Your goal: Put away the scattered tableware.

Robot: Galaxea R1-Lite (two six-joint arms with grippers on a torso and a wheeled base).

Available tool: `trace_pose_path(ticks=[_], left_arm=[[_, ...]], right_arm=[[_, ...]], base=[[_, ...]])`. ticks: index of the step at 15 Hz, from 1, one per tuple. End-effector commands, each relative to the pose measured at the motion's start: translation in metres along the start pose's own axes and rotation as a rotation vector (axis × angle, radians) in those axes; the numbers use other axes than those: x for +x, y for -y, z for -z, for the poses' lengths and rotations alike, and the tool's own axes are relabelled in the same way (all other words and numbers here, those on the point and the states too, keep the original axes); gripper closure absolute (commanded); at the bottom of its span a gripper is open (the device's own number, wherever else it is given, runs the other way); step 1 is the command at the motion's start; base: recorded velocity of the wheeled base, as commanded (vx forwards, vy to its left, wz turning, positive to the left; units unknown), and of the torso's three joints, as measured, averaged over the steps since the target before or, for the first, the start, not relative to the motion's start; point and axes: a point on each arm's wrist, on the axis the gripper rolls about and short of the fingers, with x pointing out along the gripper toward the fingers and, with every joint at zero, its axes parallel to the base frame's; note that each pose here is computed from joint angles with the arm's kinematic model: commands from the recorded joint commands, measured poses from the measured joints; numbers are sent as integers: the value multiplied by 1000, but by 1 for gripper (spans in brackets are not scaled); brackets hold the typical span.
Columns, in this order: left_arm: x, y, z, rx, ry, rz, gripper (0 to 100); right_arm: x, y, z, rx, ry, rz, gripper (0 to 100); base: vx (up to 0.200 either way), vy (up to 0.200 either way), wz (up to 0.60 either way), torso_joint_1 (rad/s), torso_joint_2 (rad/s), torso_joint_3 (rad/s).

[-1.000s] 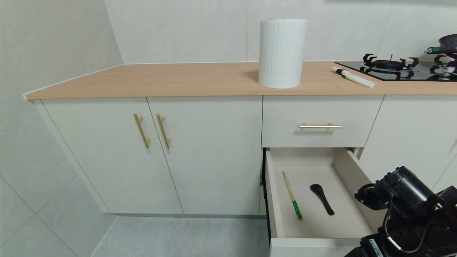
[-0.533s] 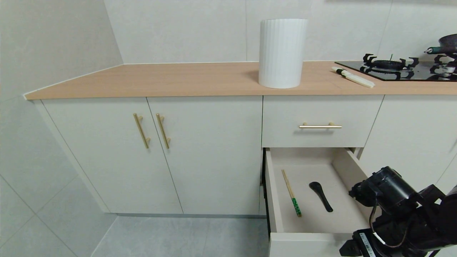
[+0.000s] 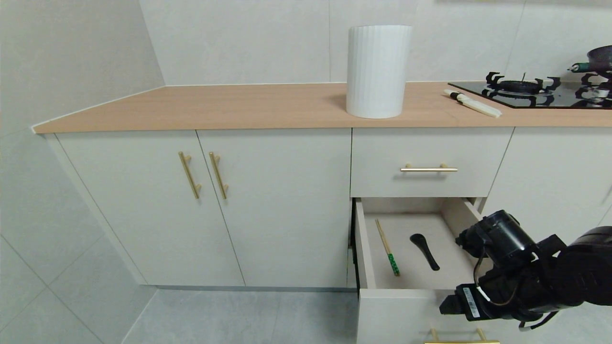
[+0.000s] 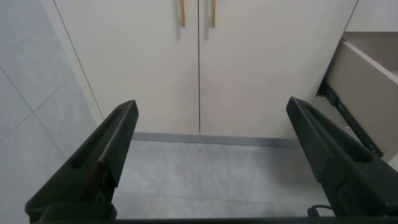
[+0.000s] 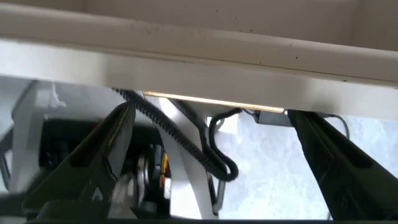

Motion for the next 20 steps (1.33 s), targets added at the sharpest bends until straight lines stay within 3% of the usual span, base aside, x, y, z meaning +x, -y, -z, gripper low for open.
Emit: trace_pose_path(ticks=[1,12,16,20], left_arm=[[0,0,0,0,0,0,0],[0,0,0,0,0,0,0],[0,0,0,0,0,0,0],[0,0,0,0,0,0,0]], right_arm=[[15,0,-10,11,-4,12,0],[73,3,-98,67,143,20,0],[97,7,-108,93,219,11,0],[134,9,-114,129,379,42,0]], base=[[0,0,0,0,0,0],[0,0,0,0,0,0],[0,0,0,0,0,0],[0,0,0,0,0,0]])
